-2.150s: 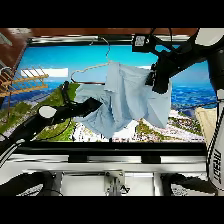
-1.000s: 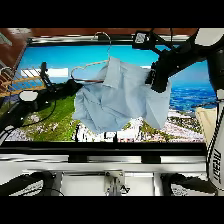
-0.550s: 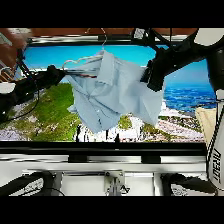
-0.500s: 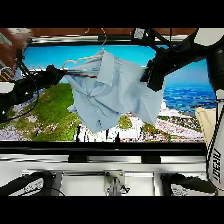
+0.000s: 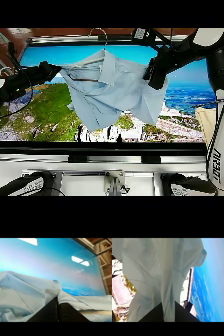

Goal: Fold the shirts.

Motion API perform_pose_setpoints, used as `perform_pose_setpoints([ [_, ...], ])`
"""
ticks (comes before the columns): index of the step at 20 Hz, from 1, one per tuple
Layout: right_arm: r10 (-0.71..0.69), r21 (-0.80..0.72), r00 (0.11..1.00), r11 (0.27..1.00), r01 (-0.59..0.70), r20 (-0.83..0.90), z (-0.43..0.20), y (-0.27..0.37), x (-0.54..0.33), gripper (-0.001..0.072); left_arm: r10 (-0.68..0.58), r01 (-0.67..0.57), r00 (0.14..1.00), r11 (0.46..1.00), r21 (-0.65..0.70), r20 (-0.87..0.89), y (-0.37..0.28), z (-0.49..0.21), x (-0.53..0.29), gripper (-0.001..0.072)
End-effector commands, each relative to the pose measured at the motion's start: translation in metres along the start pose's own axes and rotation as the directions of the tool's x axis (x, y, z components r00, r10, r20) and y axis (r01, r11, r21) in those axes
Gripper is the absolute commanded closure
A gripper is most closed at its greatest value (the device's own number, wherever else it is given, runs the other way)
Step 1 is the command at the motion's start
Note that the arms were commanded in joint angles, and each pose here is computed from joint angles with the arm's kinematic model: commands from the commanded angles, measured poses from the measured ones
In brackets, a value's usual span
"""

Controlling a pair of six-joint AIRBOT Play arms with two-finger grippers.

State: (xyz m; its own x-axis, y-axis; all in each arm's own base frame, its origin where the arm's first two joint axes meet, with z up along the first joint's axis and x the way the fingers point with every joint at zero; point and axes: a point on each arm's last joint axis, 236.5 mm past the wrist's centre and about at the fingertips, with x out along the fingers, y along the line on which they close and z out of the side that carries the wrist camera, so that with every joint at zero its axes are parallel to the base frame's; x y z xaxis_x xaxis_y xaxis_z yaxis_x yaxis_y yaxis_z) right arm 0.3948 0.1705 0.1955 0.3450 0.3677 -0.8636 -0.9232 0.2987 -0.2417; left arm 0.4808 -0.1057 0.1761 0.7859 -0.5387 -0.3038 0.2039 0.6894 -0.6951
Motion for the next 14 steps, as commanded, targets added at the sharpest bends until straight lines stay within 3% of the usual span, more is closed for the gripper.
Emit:
perform_pose_setpoints([
  [1, 0.004, 0.035, 1.0, 0.999, -0.004, -0.01, -0.002, -0.001, 0.004, 0.0655, -0.101, 0.098, 0.995, 0.991, 0.086, 0.026, -0.047, 0.02, -0.005, 0.0656],
  [5, 0.02, 0.106, 1.0, 0.994, -0.019, -0.006, 0.009, 0.006, 0.014, 0.0655, -0.268, 0.254, 0.963, 0.931, 0.262, 0.019, -0.141, 0.038, -0.019, 0.0656],
  [9, -0.106, 0.283, 0.987, 0.957, 0.069, 0.12, 0.052, -0.014, 0.014, 0.0655, -0.412, 0.42, 0.905, 0.824, 0.381, -0.106, -0.226, 0.008, -0.036, 0.0656],
  [12, -0.204, 0.457, 0.961, 0.884, 0.099, 0.186, 0.065, -0.034, -0.001, 0.0655, -0.222, 0.317, 0.947, 0.766, 0.559, -0.233, -0.195, -0.029, -0.023, 0.0656],
  [14, -0.228, 0.49, 0.951, 0.866, 0.099, 0.21, 0.07, -0.035, -0.012, 0.0655, -0.087, 0.237, 0.959, 0.767, 0.597, -0.269, -0.163, -0.039, -0.016, 0.0656],
])
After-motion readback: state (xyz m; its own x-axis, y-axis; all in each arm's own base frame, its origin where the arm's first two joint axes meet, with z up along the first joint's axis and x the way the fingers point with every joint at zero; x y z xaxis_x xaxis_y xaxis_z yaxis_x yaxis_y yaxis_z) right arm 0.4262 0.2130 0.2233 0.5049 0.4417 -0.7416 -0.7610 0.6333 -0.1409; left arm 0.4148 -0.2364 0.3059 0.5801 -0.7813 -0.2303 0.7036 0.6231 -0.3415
